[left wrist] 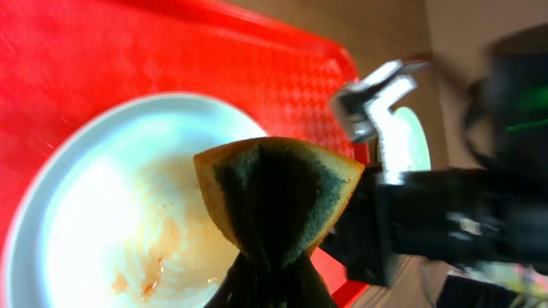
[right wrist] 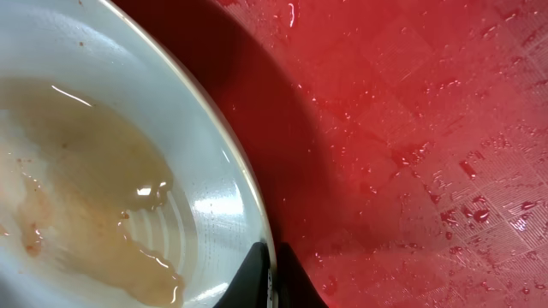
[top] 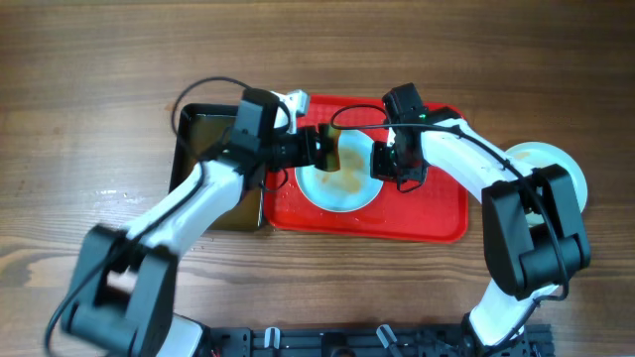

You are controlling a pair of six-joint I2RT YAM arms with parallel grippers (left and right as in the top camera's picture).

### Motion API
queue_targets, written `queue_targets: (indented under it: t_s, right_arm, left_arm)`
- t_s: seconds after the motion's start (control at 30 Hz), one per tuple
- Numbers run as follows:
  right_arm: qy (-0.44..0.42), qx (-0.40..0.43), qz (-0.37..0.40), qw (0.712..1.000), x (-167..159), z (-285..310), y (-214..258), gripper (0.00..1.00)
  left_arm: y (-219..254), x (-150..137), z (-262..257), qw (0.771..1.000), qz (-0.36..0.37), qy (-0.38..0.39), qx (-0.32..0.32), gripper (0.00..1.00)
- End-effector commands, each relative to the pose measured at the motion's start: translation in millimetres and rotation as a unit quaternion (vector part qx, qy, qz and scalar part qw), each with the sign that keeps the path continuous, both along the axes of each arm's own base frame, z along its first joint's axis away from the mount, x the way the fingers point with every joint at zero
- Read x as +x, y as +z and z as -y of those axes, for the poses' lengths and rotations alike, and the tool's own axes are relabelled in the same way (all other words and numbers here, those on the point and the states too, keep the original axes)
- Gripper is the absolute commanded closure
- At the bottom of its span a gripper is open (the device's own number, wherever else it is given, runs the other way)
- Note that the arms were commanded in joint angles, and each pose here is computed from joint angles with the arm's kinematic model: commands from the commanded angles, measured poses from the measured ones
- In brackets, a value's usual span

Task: Clean dirty plates on tray and stack at the side
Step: 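Scrub the last plate with the sponge while right gripper holds rim, then dip the sponge back into the black tray with the left gripper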

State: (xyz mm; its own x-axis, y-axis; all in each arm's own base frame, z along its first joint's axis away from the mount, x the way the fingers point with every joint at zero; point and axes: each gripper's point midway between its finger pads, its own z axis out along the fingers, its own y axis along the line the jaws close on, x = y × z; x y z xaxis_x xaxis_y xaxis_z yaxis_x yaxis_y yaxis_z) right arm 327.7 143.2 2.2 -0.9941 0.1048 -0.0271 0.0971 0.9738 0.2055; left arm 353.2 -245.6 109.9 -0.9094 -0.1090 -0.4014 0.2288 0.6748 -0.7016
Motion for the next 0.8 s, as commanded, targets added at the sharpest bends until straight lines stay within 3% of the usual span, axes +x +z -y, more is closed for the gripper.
queue_targets:
  t_s: [0.0, 0.13, 0.3, 0.53, 0.7, 0.73, 0.77]
  right_arm:
    - [0.009, -0.029, -0.024, 0.999, -15, 12, -15, 0.96]
    - [0.009, -0.03, -0.026, 0.999, -16, 12, -15, 0.96]
    - [0.009, -0.03, -0.026, 0.999, -16, 12, -15, 0.95]
    - [0.009, -0.03, -0.026, 0.999, -16, 12, -15, 0.96]
    - [0.009, -0.031, -0.031, 0.999, -18, 13, -15, 0.96]
    - [0.009, -0.032, -0.031, 0.999, -18, 13, -15, 0.96]
    - [0.009, -0.032, -0.031, 0.999, -18, 13, -15, 0.96]
  left_arm:
    - [7, 10, -34, 0.993, 0.064, 0.037, 0.097, 0.96]
    - [-18, 18, -94, 0.972, 0.046, 0.102, 0.208, 0.96]
    - [-31, 19, -156, 0.956, -0.007, 0.166, 0.24, 0.96]
    - [-55, -3, -175, 0.949, -0.02, 0.079, 0.305, 0.96]
    - [-91, -12, -176, 0.945, -0.071, 0.061, 0.314, 0.95]
    - [-95, -13, -176, 0.944, -0.076, 0.059, 0.315, 0.84]
    - [-99, -14, -176, 0.943, -0.082, 0.057, 0.317, 0.57]
